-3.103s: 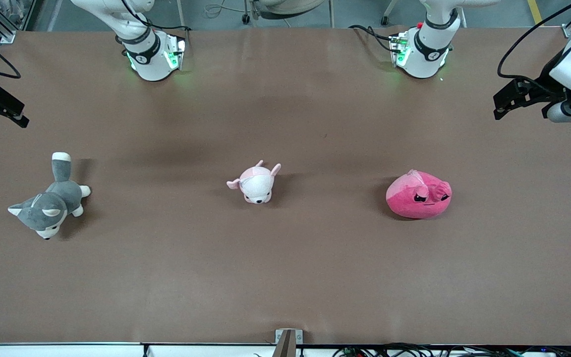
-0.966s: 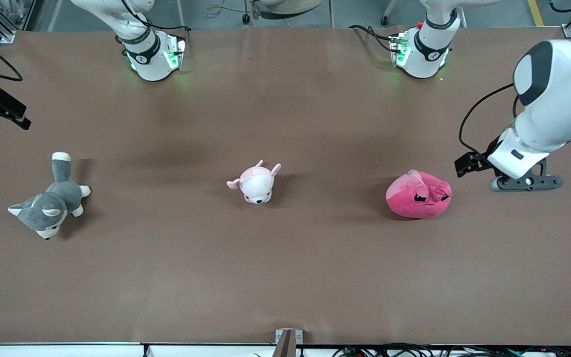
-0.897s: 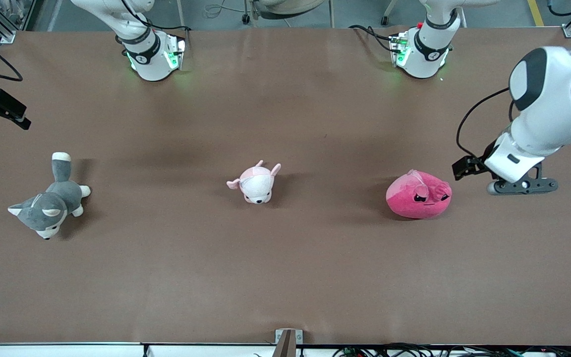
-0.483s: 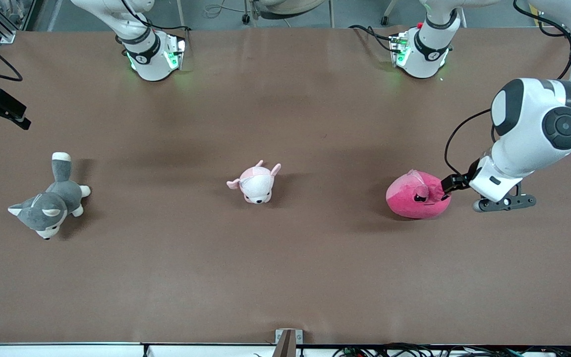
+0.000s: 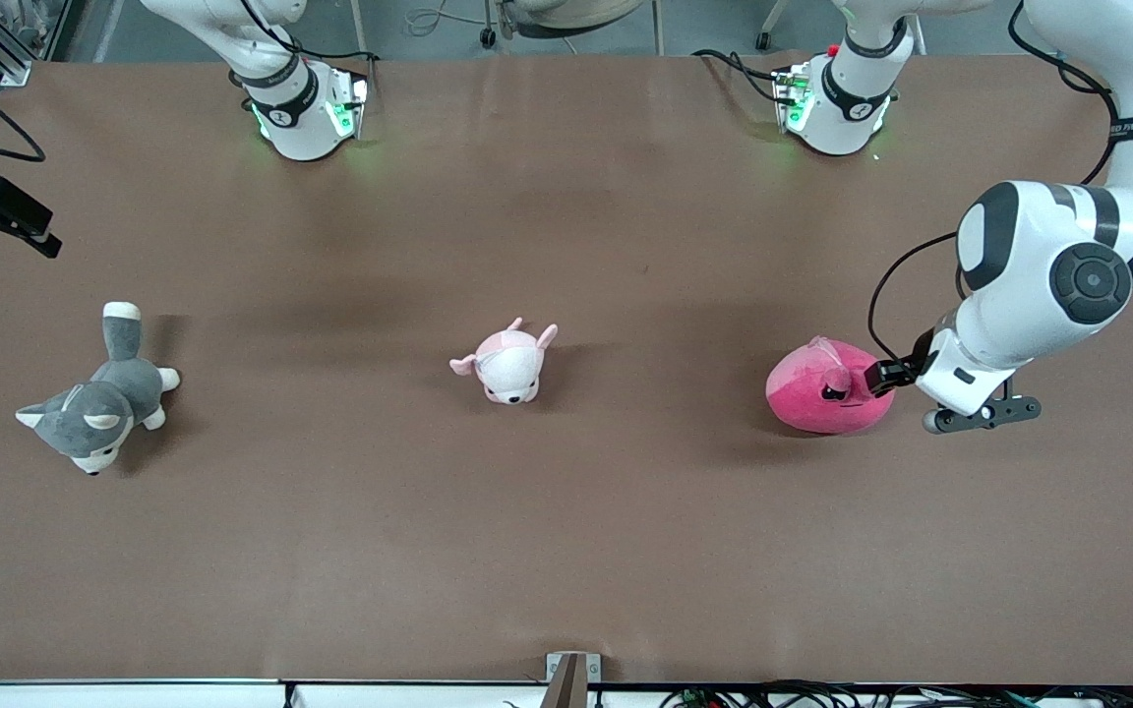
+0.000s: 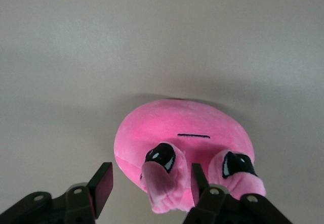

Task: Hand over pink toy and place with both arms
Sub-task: 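Close the left gripper on the pink plush toy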

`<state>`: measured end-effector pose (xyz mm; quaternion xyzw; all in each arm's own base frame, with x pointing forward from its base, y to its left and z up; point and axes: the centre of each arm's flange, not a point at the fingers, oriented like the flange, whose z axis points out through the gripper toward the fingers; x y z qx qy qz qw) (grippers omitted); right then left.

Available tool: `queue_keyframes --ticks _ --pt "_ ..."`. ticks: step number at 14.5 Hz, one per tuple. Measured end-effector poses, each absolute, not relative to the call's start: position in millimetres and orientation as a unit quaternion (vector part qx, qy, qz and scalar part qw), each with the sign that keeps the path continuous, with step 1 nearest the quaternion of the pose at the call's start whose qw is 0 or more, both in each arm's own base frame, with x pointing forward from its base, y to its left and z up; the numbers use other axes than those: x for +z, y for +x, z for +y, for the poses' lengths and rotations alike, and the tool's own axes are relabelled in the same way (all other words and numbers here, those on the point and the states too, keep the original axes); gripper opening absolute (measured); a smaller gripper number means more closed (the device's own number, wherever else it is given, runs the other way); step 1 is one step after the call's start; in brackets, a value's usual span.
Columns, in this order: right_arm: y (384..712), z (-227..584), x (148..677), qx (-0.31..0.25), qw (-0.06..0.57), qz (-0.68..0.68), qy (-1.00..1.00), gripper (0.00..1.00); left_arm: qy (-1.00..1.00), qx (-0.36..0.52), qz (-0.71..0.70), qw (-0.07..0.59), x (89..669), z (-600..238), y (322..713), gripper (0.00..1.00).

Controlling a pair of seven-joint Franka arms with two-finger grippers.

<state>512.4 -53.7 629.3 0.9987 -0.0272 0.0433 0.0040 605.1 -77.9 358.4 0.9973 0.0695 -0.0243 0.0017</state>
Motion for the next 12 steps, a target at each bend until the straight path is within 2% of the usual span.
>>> queue_keyframes --ticks 1,3,6,8,12 --pt "512.4 -53.7 629.2 0.043 0.004 -0.027 0.999 1.00 0.997 -0.027 0.070 0.001 354.6 -78.0 605.3 0.63" --pt "512.4 -53.7 629.2 0.043 0.004 -0.027 0.999 1.00 0.997 -0.031 0.069 0.001 349.8 -78.3 605.3 0.59" --pt "512.4 -53.7 629.2 0.043 0.004 -0.027 0.999 1.00 0.997 -0.037 0.069 0.000 344.5 -78.8 604.5 0.28" --pt "512.4 -54.0 629.1 0.043 0.004 -0.027 0.999 1.00 0.996 -0.038 0.077 0.000 344.8 -80.0 604.3 0.10" --pt "512.8 -54.8 628.5 0.043 0.004 -0.028 0.999 1.00 0.994 -0.032 0.100 0.009 375.6 -111.9 602.6 0.08"
